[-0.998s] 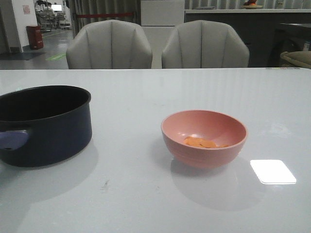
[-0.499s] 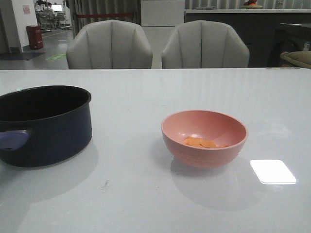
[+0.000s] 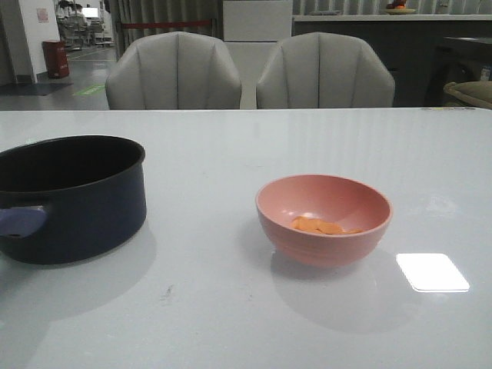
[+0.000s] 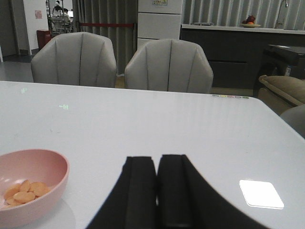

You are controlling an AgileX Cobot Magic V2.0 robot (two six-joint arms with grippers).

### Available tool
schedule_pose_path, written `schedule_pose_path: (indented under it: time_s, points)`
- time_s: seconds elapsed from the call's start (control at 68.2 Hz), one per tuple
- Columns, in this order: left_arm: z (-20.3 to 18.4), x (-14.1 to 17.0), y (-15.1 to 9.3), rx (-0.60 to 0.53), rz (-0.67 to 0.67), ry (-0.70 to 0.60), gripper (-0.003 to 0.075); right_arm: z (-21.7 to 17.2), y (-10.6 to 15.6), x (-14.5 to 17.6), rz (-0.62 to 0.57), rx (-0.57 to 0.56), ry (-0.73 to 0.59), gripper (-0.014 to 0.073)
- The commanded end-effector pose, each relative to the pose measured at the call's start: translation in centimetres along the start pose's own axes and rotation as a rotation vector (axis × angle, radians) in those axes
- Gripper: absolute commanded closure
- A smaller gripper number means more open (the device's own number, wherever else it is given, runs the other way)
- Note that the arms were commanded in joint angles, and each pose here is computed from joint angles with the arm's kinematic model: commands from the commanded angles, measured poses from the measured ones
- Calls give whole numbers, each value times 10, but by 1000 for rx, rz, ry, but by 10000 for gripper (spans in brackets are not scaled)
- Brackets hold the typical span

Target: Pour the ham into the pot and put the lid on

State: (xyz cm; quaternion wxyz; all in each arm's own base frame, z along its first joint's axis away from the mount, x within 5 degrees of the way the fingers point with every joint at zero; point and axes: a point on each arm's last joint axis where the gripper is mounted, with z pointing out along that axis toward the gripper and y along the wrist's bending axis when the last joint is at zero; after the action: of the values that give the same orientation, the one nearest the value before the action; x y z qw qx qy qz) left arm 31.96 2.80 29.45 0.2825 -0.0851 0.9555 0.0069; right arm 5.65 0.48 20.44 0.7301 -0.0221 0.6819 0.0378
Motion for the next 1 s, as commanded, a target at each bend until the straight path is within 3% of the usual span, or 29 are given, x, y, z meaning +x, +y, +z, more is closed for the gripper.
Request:
schedule_pose_path:
  time_s: [0.0, 0.235, 0.499, 0.778, 0.983]
  points:
    - [-50, -1, -19, 72, 41, -190, 138, -2, 0, -11, -17, 1, -113, 449]
    - [-114, 46, -40, 187, 142, -399, 138, -2, 1, -11, -16, -11, -113, 449]
    - [-170, 119, -30, 323, 190, -662, 138, -2, 1, -11, -16, -11, -113, 449]
    - [-178, 192, -4, 400, 147, -823, 138, -2, 1, -11, -16, -11, -113, 449]
    - [-166, 227, 7, 429, 141, -919, 138, -2, 1, -11, -16, -11, -113, 449]
